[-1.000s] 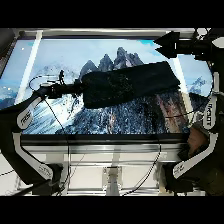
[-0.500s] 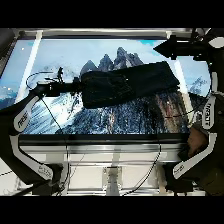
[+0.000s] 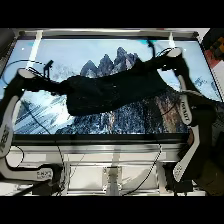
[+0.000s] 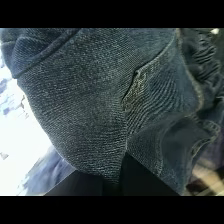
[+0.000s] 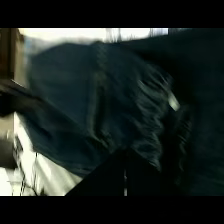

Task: Fold the clothes and pants, and hang the long-sleeved shirts on hangers.

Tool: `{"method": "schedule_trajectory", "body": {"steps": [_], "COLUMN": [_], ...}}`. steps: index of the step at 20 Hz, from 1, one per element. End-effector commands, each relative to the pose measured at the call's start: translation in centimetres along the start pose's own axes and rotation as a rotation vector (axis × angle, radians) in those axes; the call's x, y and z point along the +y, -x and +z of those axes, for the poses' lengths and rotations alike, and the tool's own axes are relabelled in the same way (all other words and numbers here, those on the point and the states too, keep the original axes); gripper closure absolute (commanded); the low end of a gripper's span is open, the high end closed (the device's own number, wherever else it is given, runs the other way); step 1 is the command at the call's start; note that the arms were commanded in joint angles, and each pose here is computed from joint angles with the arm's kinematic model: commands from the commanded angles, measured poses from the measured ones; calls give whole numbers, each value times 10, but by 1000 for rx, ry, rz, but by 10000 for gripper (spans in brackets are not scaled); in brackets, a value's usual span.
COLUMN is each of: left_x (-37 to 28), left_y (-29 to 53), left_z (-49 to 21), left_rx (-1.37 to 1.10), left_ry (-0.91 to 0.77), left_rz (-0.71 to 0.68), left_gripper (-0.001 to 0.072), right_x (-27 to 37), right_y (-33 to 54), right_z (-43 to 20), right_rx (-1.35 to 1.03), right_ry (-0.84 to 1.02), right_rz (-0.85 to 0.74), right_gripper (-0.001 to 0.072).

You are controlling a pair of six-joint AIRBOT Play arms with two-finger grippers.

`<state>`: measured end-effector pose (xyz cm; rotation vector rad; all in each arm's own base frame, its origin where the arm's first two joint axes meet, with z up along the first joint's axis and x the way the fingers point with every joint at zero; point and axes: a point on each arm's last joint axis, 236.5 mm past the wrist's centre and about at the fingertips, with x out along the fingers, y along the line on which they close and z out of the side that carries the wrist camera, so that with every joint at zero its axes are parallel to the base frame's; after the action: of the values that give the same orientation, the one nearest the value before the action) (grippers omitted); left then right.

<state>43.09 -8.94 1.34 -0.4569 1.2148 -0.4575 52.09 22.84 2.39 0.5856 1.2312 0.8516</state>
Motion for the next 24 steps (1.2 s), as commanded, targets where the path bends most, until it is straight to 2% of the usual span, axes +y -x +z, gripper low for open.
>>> {"method": "schedule_trajectory", "body": {"steps": [1,6,12,18,22,24], "left_x": [-3,-19,-35,-78,-93,-101], "left_y": [59,130,147,150,142,134], "left_z": [-3,-15,-15,-4,-4,-2], "left_rx": [-58,-161,-205,-255,-244,-241], "left_ry": [-28,2,6,17,-13,-28], "left_rz": [76,96,68,-114,-133,-142], "left_gripper": [675,674,673,673,674,674], "right_x": [-4,8,33,35,27,-1], "right_y": [-66,-127,-183,-217,-202,-166], "right_z": [-52,-93,-126,-116,-87,-59], "right_rx": [208,331,385,284,204,137], "right_ry": [-23,-40,-27,-109,-152,-166], "right_rz": [31,46,39,-4,-22,-120], "right_gripper": [697,697,697,698,702,702]}}
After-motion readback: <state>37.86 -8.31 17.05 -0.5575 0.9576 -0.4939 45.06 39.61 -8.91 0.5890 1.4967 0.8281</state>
